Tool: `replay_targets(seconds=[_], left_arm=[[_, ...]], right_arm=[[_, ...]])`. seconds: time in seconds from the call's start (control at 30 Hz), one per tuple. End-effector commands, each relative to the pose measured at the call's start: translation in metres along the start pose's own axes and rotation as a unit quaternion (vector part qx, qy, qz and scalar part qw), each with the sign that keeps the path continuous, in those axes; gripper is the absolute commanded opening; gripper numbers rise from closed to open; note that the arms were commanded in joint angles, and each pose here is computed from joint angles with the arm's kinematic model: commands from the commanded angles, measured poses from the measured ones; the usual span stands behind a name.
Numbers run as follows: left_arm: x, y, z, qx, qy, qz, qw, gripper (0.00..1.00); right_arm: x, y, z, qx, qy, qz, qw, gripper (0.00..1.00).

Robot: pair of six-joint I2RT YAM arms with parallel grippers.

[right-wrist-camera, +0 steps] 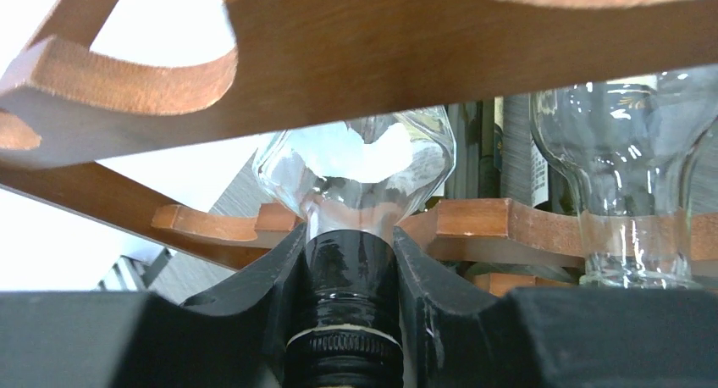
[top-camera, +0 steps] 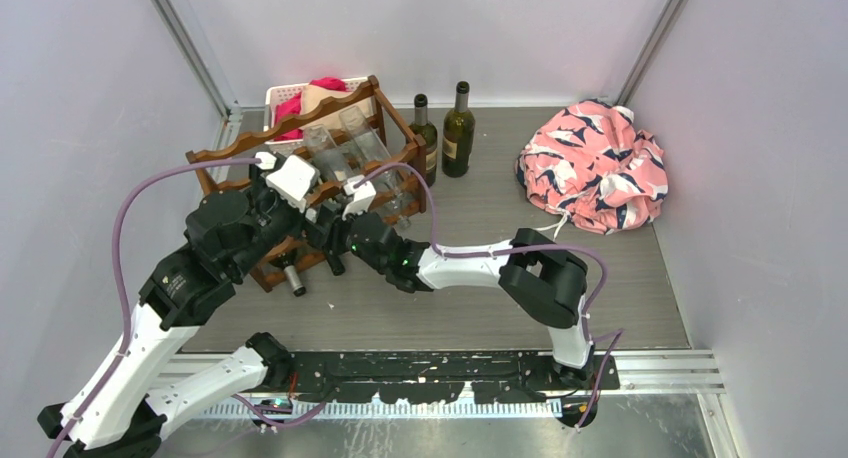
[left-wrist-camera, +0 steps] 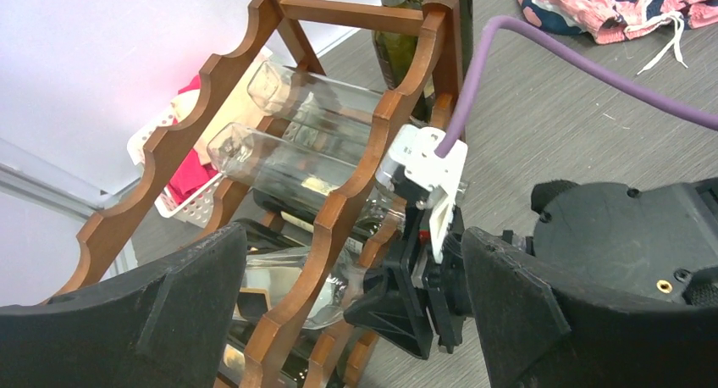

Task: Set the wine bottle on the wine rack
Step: Place the wine bottle in the wine rack.

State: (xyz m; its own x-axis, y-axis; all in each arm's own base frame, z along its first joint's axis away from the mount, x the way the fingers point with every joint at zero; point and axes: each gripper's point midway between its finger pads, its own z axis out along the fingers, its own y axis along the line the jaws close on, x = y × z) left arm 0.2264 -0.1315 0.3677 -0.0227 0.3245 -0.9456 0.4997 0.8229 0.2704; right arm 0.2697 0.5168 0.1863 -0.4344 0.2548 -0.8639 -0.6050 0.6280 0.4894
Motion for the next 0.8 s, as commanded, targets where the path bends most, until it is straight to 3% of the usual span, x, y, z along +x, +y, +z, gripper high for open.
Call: replay_targets(seconds=[0.0, 0.77], left_arm=[[-0.018, 0.007, -0.003, -0.013, -0.034, -0.006, 0.999, 0.96], [-0.022, 0.005, -0.004, -0.005, -0.030, -0.026, 0.999, 0.96]], right_arm=[[-0.131, 0.079, -0.035, -0.095, -0.214, 0.027, 0.972, 0.01], [-0.122, 0.085, -0.059, -0.056, -0.287, -0.098, 0.951, 0.01]])
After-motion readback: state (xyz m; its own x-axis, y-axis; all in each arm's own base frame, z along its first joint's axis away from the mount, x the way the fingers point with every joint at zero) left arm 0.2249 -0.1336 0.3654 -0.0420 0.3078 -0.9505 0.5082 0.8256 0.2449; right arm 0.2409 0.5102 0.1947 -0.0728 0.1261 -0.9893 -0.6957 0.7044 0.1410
